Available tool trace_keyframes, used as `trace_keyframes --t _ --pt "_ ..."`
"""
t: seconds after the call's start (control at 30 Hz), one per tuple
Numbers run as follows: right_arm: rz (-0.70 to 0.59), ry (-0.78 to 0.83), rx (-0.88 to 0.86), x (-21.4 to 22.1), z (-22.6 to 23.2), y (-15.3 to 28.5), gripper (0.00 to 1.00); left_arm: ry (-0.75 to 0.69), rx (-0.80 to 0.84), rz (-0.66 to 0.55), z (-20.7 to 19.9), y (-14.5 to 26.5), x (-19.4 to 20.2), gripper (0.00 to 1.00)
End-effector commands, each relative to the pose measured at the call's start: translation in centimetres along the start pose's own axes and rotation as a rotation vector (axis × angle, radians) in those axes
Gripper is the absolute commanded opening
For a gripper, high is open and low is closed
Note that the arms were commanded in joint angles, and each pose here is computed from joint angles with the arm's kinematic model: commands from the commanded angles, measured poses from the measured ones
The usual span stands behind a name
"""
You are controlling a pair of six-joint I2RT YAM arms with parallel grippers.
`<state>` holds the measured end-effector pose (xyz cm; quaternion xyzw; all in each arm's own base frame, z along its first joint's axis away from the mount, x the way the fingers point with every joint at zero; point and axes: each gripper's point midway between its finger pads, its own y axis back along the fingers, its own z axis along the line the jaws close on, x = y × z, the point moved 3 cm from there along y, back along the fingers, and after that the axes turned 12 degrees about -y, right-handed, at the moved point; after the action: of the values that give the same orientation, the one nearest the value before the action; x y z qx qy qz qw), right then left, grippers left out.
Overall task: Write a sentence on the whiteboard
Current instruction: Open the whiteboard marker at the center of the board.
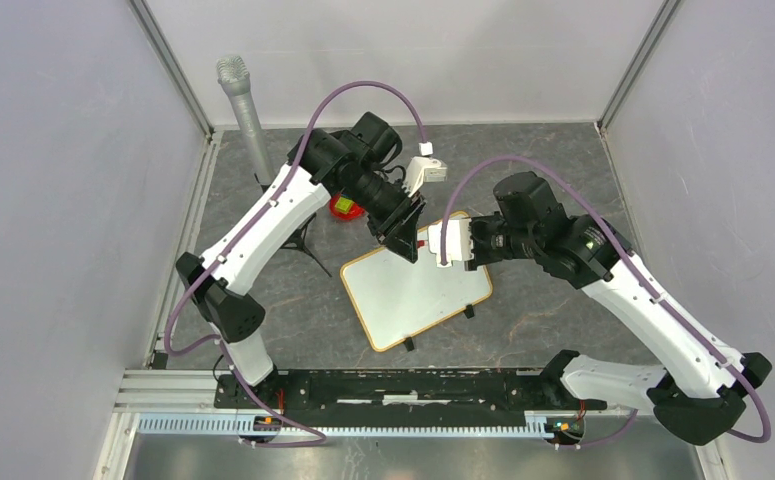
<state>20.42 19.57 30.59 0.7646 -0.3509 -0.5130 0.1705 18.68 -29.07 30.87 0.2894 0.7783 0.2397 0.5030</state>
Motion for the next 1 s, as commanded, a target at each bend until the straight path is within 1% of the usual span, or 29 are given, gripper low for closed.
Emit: trace_keyframes --t 0.0,0.07,0.17,0.2,0.23,0.27,0.3,0.33,0.4,0.43,0.53,0.63,0.77,0.87,0.97 --pt "-0.029 -0.005 0.042 -0.7 -0.4 0.7 0.00 0.004 0.039 -0.026 -0.5 -0.3 -0.6 0.40" --pt "-0.034 -0.004 0.032 -0.7 -0.3 0.7 0.00 0.003 0.037 -0.029 -0.4 -0.3 -0.6 0.31" --pt "-0.042 -0.001 0.014 -0.8 0.1 0.8 0.00 -0.009 0.039 -0.033 -0.4 -0.3 -0.7 0.14" --pt "-0.045 -0.008 0.010 -0.8 0.2 0.7 0.05 -0.015 0.043 -0.036 -0.4 -0.3 -0.8 0.07" --pt "-0.051 -0.030 0.010 -0.9 0.2 0.7 0.15 -0.027 0.043 -0.039 -0.4 -0.3 -0.8 0.03" --pt "-0.066 -0.061 0.006 -1.1 0.3 0.6 0.29 -0.035 0.040 -0.044 -0.4 -0.3 -0.8 0.02" --pt "-0.091 -0.093 0.003 -1.6 0.4 0.6 0.39 -0.050 0.032 -0.056 -0.3 -0.2 -0.9 0.02" --pt "-0.122 -0.124 -0.009 -2.1 0.6 0.6 0.47 -0.068 0.022 -0.067 -0.3 -0.1 -0.8 0.02" --pt "-0.190 -0.164 -0.054 -3.3 1.3 0.7 0.59 -0.111 0.011 -0.095 -0.4 0.1 -0.8 0.02" --pt "-0.218 -0.188 -0.067 -3.8 1.4 0.8 0.63 -0.139 0.008 -0.106 -0.5 0.2 -0.7 0.02" --pt "-0.302 -0.260 -0.105 -5.3 1.4 1.4 0.67 -0.197 -0.014 -0.142 -0.6 0.3 -0.3 0.03" --pt "-0.391 -0.361 -0.141 -6.7 0.8 2.4 0.75 -0.265 -0.039 -0.202 -1.0 0.8 0.2 0.03" --pt "-0.497 -0.434 -0.225 -8.1 0.8 3.7 0.83 -0.353 -0.103 -0.284 -1.6 1.5 1.0 0.02" --pt "-0.540 -0.468 -0.299 -8.4 1.1 3.8 0.84 -0.406 -0.134 -0.326 -2.3 2.0 1.6 0.02" --pt "-0.586 -0.533 -0.423 -8.8 1.6 3.4 0.84 -0.421 -0.146 -0.317 -2.5 2.2 2.2 0.03"
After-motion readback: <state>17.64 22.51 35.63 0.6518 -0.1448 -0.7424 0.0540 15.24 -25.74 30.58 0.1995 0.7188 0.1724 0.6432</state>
